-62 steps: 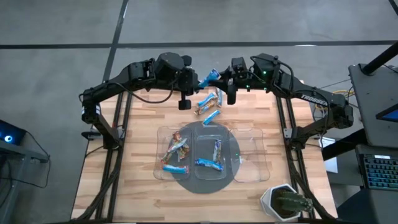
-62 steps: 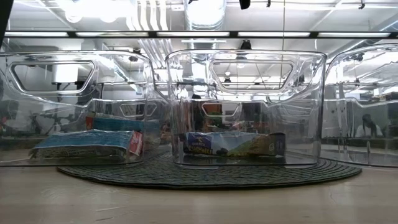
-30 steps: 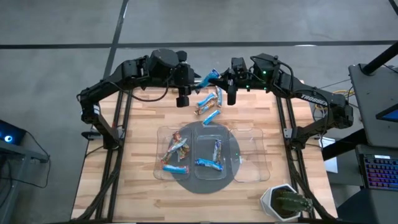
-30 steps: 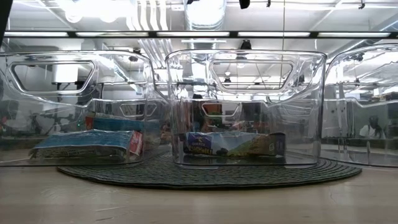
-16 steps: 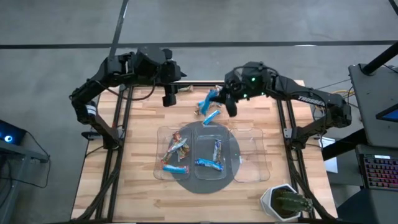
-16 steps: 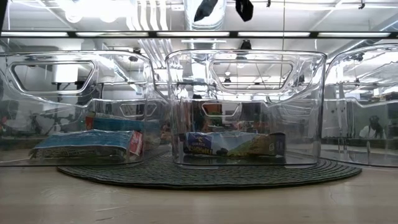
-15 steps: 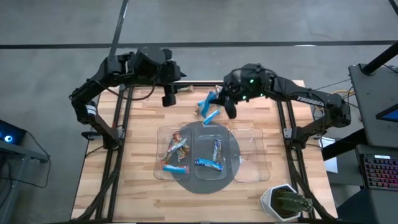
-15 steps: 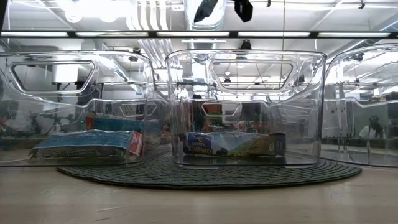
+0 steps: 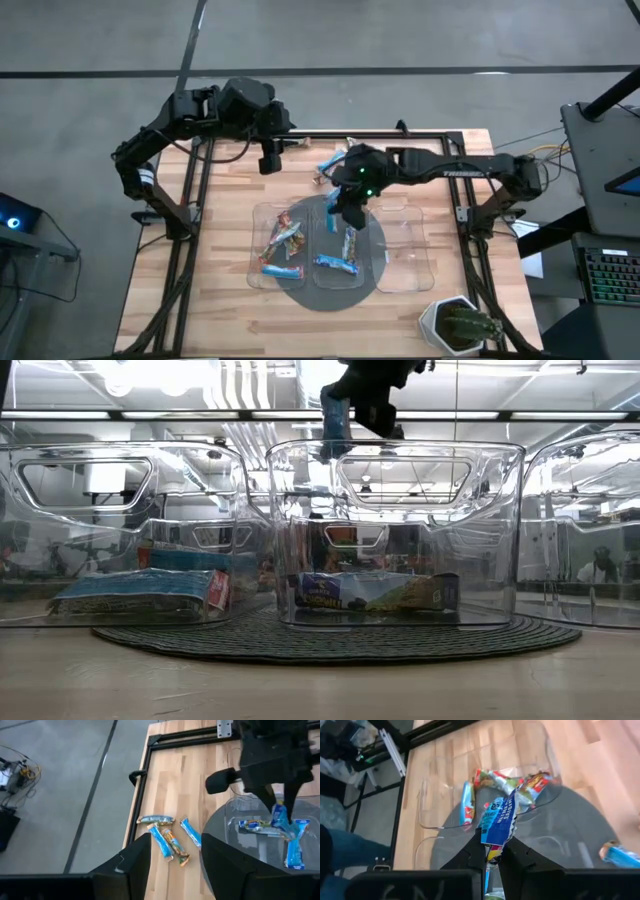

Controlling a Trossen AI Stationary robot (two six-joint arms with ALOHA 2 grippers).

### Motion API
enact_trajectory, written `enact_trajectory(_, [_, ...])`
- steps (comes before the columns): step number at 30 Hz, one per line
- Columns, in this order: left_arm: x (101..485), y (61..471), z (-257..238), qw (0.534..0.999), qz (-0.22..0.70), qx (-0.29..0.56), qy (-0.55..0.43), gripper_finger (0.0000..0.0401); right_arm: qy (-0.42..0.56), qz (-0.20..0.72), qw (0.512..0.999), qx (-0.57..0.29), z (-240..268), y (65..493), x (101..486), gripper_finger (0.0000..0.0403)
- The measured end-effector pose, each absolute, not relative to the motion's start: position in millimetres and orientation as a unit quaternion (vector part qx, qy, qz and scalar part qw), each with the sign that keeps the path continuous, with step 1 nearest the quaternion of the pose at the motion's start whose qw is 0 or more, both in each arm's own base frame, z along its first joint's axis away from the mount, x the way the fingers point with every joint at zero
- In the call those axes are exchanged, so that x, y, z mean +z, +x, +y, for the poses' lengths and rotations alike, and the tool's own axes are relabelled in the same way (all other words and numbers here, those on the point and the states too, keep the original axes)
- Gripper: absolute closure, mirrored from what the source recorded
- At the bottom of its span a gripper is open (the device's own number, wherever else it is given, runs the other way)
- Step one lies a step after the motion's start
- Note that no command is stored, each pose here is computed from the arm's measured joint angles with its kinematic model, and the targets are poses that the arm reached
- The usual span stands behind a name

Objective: Pick and place Granola Bars by type
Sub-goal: Put the blue granola bar into the middle transparent bin

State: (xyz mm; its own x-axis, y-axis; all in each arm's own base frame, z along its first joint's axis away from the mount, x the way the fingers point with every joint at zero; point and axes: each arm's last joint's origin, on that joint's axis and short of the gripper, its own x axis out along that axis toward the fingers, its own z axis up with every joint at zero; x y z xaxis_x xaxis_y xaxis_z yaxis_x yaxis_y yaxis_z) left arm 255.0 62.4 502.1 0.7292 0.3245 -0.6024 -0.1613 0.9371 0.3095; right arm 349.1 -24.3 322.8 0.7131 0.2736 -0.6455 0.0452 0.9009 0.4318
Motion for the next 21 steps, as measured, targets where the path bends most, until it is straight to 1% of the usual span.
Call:
enact_trajectory(6, [501, 254, 62, 0.921, 0.349, 0.131, 0.116, 0.0245, 0.219, 0.390, 0.892, 0.070, -15, 357, 312, 0.0379])
enact_trajectory(21, [501, 254, 62, 0.922, 0.348, 0.135, 0.106, 0.0245, 0.225, 0.417, 0.878, 0.062, -14, 352, 308, 0.0379])
